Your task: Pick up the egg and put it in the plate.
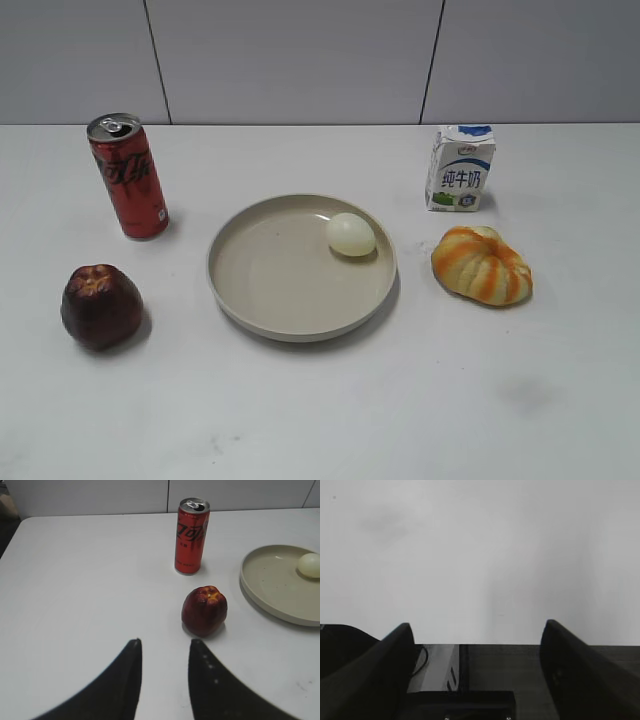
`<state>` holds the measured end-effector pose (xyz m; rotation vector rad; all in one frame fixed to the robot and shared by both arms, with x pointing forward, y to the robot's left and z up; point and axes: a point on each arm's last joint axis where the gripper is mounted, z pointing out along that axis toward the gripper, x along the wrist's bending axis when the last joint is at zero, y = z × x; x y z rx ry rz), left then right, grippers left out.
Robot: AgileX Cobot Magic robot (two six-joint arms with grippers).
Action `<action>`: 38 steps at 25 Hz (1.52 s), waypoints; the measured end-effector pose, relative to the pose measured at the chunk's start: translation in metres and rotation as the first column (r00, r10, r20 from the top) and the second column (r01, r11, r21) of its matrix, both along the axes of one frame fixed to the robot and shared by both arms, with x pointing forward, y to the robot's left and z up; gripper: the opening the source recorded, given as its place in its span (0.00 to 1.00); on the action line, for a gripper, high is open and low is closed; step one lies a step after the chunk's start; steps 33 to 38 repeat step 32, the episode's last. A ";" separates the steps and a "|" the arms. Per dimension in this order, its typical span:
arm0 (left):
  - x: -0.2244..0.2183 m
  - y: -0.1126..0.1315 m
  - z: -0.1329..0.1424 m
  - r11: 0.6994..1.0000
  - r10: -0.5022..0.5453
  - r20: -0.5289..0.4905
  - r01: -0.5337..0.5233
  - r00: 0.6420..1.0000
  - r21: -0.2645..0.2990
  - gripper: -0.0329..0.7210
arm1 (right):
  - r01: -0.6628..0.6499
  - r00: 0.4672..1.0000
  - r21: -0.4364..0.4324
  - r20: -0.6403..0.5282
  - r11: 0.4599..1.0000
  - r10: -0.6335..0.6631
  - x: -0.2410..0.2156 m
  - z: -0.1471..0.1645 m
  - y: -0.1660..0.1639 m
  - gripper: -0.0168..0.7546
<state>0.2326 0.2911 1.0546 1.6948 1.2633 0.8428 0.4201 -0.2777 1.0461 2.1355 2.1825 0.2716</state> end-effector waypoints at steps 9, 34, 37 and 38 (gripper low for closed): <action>0.000 0.000 0.000 1.000 0.000 0.000 0.000 1.000 0.000 0.36 | 0.006 0.975 0.018 0.222 1.000 -0.010 -0.072 -0.022 -0.007 0.78; 0.000 0.000 0.000 1.000 0.000 0.000 0.000 1.000 0.000 0.36 | -0.028 0.619 0.072 0.784 0.997 -0.039 -0.180 0.009 -0.016 0.78; 0.000 0.000 0.000 1.000 0.000 0.000 0.000 1.000 0.000 0.36 | -0.028 0.619 0.072 0.784 0.997 -0.039 -0.180 0.009 -0.016 0.78; 0.000 0.000 0.000 1.000 0.000 0.000 0.000 1.000 0.000 0.36 | -0.028 0.619 0.072 0.784 0.997 -0.039 -0.180 0.009 -0.016 0.78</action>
